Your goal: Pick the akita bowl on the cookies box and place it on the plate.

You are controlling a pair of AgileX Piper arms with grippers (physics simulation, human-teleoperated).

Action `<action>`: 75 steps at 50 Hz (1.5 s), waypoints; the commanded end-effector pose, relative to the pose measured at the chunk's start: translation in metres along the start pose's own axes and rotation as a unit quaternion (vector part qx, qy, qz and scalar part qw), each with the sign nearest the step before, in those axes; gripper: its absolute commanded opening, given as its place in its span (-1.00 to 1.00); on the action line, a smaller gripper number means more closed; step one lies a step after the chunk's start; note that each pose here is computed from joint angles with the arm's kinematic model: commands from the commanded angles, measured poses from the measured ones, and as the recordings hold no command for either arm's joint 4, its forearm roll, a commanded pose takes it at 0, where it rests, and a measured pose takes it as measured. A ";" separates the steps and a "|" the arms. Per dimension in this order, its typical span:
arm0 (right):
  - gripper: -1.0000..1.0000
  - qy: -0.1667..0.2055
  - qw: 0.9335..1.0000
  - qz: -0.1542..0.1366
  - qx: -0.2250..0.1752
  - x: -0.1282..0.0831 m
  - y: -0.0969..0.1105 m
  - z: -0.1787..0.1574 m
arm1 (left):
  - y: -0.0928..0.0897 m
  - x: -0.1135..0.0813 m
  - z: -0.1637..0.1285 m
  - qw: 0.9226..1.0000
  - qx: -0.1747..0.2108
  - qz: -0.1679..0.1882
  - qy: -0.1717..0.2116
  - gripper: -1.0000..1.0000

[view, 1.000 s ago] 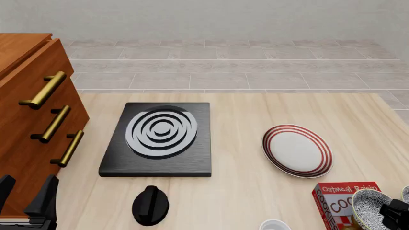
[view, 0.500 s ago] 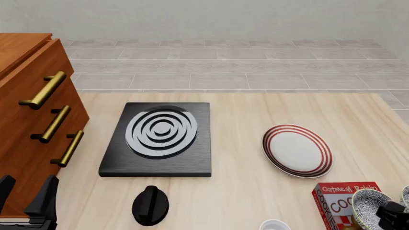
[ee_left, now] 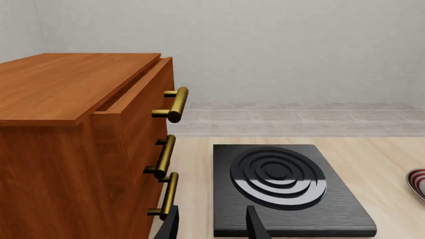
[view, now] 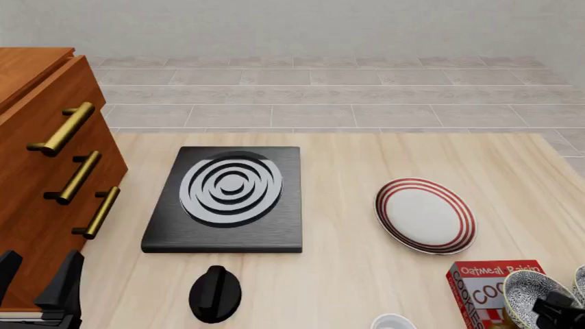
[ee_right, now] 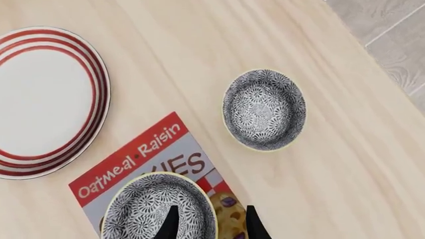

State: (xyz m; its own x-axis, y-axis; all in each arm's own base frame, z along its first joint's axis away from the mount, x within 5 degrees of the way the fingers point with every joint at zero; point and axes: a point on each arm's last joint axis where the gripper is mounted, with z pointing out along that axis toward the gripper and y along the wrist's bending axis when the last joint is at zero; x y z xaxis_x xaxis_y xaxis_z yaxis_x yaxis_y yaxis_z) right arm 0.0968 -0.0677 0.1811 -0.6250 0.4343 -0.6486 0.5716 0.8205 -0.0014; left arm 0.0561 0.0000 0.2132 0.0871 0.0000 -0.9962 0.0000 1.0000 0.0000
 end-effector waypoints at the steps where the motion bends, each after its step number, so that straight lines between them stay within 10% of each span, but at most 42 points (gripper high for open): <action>1: 1.00 0.005 1.000 0.000 -0.002 0.005 0.001 0.006 | 0.000 0.000 0.000 1.000 0.000 0.000 0.000 1.00; 11: 1.00 0.001 1.000 -0.001 -0.004 0.003 0.001 -0.001 | 0.000 0.000 0.000 1.000 0.000 0.000 0.000 1.00; 12: -1.00 -0.003 1.000 -0.002 0.005 -0.003 -0.002 -0.001 | 0.000 0.000 0.000 1.000 0.000 0.000 0.000 1.00; 75: -1.00 -0.076 0.989 0.034 -0.120 -0.061 0.042 -0.046 | 0.000 0.000 0.000 1.000 0.000 0.000 0.000 1.00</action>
State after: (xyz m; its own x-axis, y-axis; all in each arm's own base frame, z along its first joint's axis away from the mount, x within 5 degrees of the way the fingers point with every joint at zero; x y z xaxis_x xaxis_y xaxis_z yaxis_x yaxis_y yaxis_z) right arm 0.1165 -0.0442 0.2458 -0.5164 0.4336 -0.7385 0.4822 0.8599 0.1678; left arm 0.0561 0.0000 0.2132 0.0871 0.0000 -0.9962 0.0000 1.0000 0.0000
